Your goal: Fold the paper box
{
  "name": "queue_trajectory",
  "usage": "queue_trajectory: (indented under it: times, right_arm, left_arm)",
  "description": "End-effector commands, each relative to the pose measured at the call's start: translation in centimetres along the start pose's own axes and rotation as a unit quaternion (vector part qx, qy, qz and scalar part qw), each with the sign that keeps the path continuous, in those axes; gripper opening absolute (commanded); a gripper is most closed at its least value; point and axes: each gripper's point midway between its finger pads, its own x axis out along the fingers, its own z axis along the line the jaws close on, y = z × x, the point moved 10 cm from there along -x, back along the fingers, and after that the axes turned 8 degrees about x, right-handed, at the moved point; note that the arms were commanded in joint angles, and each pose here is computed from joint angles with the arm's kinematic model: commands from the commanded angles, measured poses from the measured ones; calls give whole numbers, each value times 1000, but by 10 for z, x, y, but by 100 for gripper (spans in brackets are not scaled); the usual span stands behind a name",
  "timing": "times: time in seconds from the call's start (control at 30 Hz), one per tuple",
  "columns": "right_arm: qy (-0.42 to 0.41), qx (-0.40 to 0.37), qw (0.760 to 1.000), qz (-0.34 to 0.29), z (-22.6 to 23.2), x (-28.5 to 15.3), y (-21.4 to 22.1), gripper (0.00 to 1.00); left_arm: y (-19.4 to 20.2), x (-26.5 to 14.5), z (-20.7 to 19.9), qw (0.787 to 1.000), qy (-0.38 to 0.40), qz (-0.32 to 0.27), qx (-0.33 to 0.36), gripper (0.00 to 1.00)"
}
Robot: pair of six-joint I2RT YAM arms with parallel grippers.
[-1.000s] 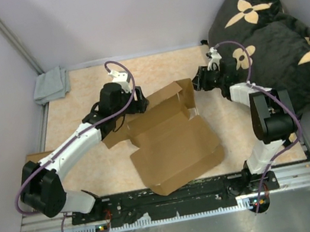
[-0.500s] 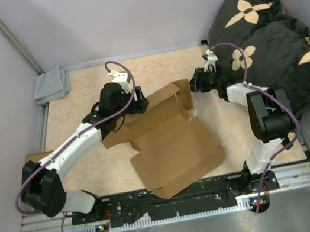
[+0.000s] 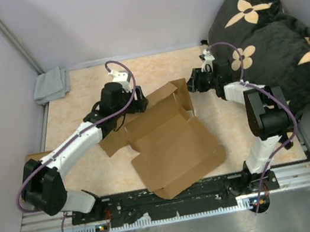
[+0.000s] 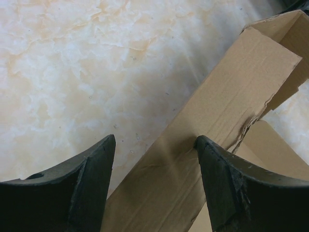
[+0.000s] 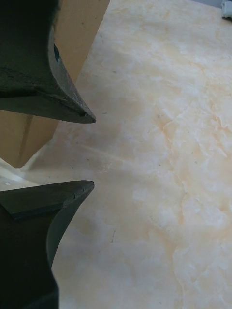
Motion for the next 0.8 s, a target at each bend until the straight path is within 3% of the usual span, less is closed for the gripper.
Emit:
queue_trajectory:
  times: [0.0, 0.77]
  right_arm:
    - [-32, -26, 999, -3, 15, 11, -15, 52]
    - [-7, -28, 1000, 10, 0, 31, -16, 54]
  left_arm:
    - [8, 6, 4, 999, -27, 32, 6, 75]
    - [8, 10, 4, 999, -26, 37, 4, 75]
